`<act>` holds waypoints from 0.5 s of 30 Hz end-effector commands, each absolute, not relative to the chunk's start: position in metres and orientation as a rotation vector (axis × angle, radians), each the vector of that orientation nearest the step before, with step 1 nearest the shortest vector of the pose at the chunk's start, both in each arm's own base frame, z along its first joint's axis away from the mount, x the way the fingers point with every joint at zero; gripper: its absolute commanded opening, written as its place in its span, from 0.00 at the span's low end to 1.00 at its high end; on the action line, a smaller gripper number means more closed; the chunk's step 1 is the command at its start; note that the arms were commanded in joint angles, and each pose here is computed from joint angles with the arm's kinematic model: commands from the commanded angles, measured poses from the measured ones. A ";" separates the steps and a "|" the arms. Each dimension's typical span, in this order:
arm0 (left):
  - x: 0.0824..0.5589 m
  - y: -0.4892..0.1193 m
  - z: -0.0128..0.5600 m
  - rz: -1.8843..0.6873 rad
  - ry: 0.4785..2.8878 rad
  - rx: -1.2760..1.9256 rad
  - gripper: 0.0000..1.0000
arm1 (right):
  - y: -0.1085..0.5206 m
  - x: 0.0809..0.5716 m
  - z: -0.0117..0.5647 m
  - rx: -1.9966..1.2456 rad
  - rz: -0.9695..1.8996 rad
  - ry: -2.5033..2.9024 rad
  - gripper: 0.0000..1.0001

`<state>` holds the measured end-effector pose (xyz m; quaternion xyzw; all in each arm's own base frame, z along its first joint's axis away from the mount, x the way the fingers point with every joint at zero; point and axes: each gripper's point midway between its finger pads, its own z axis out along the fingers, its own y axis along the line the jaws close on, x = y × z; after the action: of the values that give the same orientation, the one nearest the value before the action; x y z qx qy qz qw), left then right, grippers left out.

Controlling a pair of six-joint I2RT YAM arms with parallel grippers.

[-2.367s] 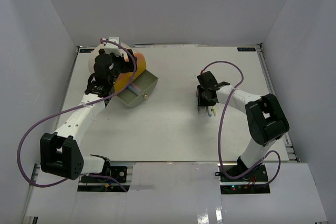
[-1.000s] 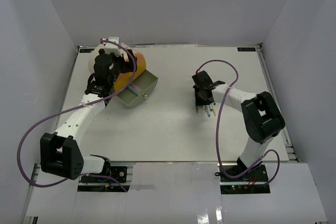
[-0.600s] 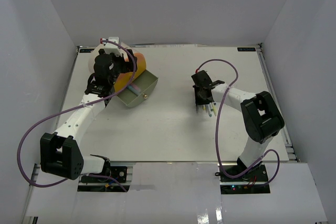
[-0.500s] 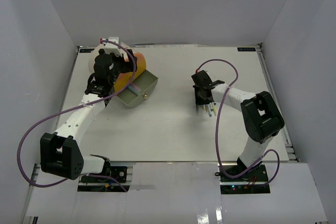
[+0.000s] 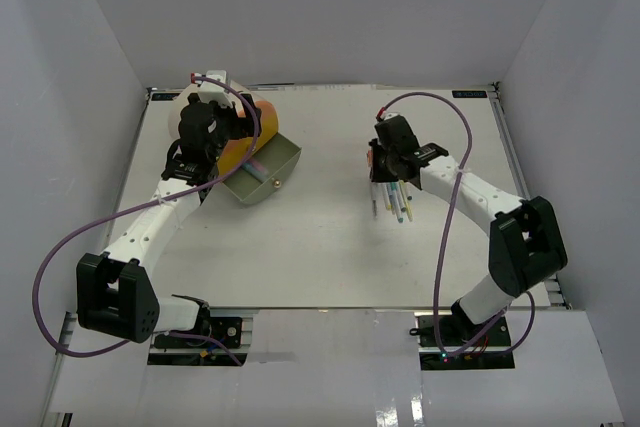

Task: Sort the stationery into containers
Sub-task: Pick up the pen from the center of the board, then place the pen in the drawer.

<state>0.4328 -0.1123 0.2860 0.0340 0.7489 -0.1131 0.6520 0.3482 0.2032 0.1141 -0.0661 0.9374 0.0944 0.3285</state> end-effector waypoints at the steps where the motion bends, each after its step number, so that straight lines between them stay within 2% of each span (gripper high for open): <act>1: 0.426 -0.119 0.287 -0.303 1.728 0.089 0.98 | 0.250 0.357 0.171 -0.179 0.537 2.294 0.08; 11: 0.425 -0.118 0.288 -0.302 1.721 0.090 0.98 | 0.384 0.350 0.246 -0.110 1.150 2.032 0.08; 15: 0.425 -0.119 0.288 -0.304 1.720 0.091 0.98 | 0.422 0.349 0.243 -0.040 1.262 2.015 0.08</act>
<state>0.4329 -0.1123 0.2860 0.0338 0.7490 -0.1132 0.6520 0.3430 0.3845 0.1976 -0.0503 0.8385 0.4052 0.3607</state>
